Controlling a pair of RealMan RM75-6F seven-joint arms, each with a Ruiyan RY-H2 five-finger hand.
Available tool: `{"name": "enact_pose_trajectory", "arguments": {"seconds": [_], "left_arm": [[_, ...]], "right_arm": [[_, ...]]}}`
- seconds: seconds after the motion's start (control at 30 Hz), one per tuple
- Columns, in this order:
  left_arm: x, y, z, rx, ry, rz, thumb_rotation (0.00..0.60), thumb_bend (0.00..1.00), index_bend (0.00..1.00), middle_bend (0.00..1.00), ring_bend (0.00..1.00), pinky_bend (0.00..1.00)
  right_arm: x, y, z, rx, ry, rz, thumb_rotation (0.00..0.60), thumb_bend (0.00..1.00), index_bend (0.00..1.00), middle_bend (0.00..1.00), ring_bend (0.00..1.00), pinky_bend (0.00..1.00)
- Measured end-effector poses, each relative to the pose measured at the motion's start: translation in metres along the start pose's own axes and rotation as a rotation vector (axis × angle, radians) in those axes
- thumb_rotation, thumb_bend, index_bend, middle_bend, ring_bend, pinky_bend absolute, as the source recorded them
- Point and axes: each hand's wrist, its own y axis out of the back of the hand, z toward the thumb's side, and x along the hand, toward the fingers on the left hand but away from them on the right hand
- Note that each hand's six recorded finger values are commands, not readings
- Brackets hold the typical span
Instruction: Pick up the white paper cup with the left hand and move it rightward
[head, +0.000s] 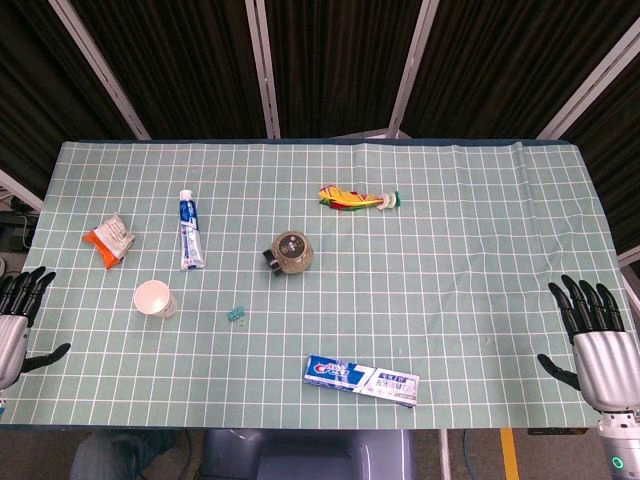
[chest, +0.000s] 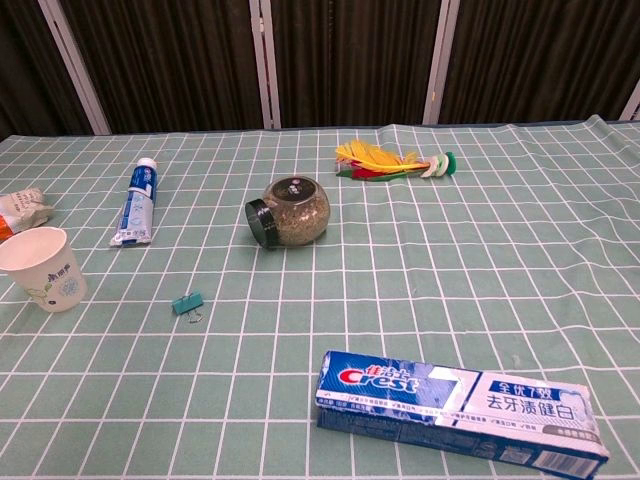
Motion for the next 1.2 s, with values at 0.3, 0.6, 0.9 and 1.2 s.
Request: {"name": "enact_pose_trajectory", "arguments": {"seconds": [0.3, 0.6, 0.9, 1.2], "left_arm": [[0.003, -0.003, 0.003, 0.027, -0.017, 0.0, 0.6, 0.0, 0.0, 0.0, 0.0, 0.0], [0.04, -0.037, 0.037, 0.316, -0.167, -0.028, 0.6, 0.0, 0.0, 0.0, 0.0, 0.0], [0.073, -0.08, 0.095, 0.668, -0.426, 0.027, 0.6, 0.0, 0.05, 0.0, 0.0, 0.0], [0.075, -0.103, 0.108, 0.809, -0.483, 0.033, 0.6, 0.0, 0.09, 0.0, 0.0, 0.0]], "right_arm": [[-0.001, -0.001, 0.001, -0.006, 0.006, 0.008, 0.6, 0.0, 0.0, 0.0, 0.0, 0.0], [-0.008, -0.007, -0.008, 0.006, -0.036, 0.031, 0.6, 0.0, 0.0, 0.0, 0.0, 0.0], [-0.014, -0.012, -0.014, 0.014, -0.071, 0.047, 0.6, 0.0, 0.0, 0.0, 0.0, 0.0], [-0.017, -0.014, -0.019, 0.007, -0.088, 0.061, 0.6, 0.0, 0.0, 0.0, 0.0, 0.0]]}}
